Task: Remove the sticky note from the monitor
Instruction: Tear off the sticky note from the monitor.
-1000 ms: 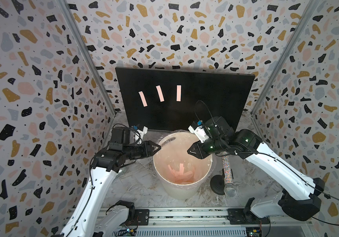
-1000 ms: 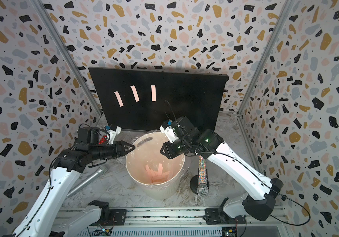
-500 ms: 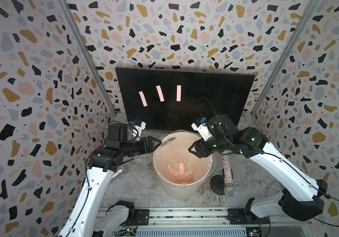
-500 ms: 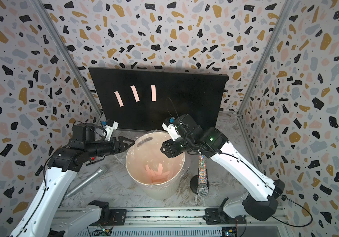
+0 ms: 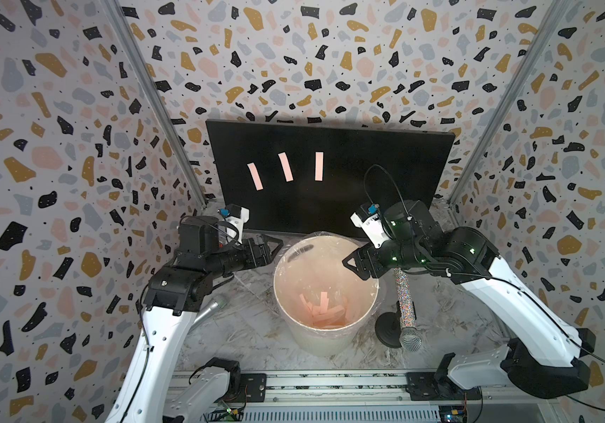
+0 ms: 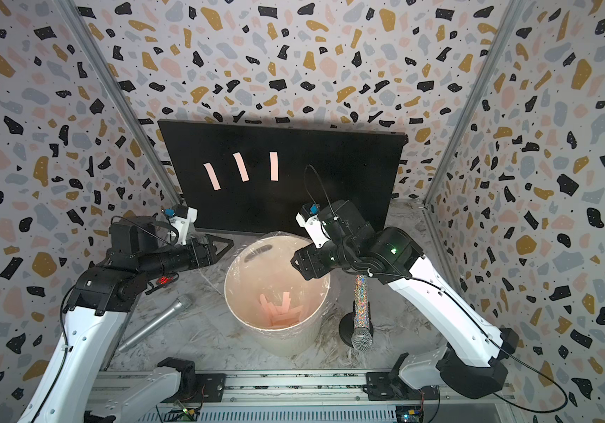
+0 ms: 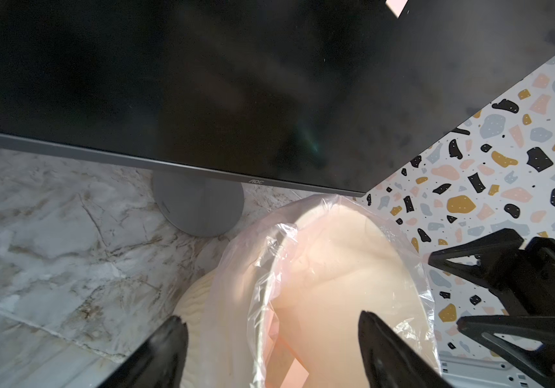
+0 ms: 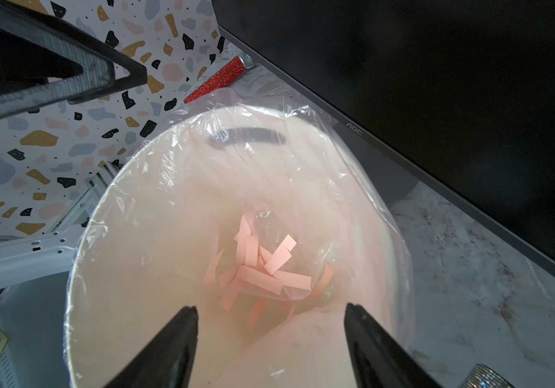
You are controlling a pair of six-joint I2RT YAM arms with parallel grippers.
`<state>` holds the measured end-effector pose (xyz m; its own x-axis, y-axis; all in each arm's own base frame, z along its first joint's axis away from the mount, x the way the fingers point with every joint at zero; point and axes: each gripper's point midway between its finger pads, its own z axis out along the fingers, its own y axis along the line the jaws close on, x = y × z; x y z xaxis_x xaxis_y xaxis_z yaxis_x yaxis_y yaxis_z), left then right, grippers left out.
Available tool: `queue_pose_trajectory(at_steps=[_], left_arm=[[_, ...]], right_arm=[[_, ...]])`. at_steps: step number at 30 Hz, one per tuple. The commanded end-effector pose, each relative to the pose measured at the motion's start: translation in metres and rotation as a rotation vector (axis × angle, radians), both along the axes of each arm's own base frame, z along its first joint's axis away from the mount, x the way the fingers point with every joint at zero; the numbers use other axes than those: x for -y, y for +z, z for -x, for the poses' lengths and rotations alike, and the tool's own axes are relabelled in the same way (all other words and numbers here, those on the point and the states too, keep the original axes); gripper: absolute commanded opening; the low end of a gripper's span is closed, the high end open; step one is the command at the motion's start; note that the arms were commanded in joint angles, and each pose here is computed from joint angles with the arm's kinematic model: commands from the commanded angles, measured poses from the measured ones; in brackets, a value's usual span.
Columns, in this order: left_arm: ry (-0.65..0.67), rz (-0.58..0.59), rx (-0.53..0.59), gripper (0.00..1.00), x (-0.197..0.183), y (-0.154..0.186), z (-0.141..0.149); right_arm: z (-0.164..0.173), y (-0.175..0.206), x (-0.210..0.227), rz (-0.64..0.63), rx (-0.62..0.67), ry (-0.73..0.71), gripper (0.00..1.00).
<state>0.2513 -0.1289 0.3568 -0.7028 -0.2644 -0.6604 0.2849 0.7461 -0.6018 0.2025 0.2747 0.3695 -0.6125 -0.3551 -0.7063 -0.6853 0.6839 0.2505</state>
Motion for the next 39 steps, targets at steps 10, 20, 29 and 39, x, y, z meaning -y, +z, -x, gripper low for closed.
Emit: queue_pose_trajectory(at_steps=[10,20,29,39], left_arm=[[0.194,-0.009,0.143,0.92,-0.038,0.037,-0.029],[0.137,0.160,0.176,0.90,-0.037,0.053,-0.060],[0.090,0.289,0.155,0.81,-0.033,0.047,-0.086],[0.043,0.333,0.205,0.81,-0.028,0.053,-0.099]], right_arm=[[-0.005,-0.001,0.052,0.111,0.081,-0.102,0.73],[-0.005,-0.032,0.055,0.151,-0.003,-0.103,0.59],[-0.004,-0.053,0.053,0.162,-0.052,-0.092,0.48],[-0.005,-0.065,0.044,0.144,-0.084,-0.071,0.33]])
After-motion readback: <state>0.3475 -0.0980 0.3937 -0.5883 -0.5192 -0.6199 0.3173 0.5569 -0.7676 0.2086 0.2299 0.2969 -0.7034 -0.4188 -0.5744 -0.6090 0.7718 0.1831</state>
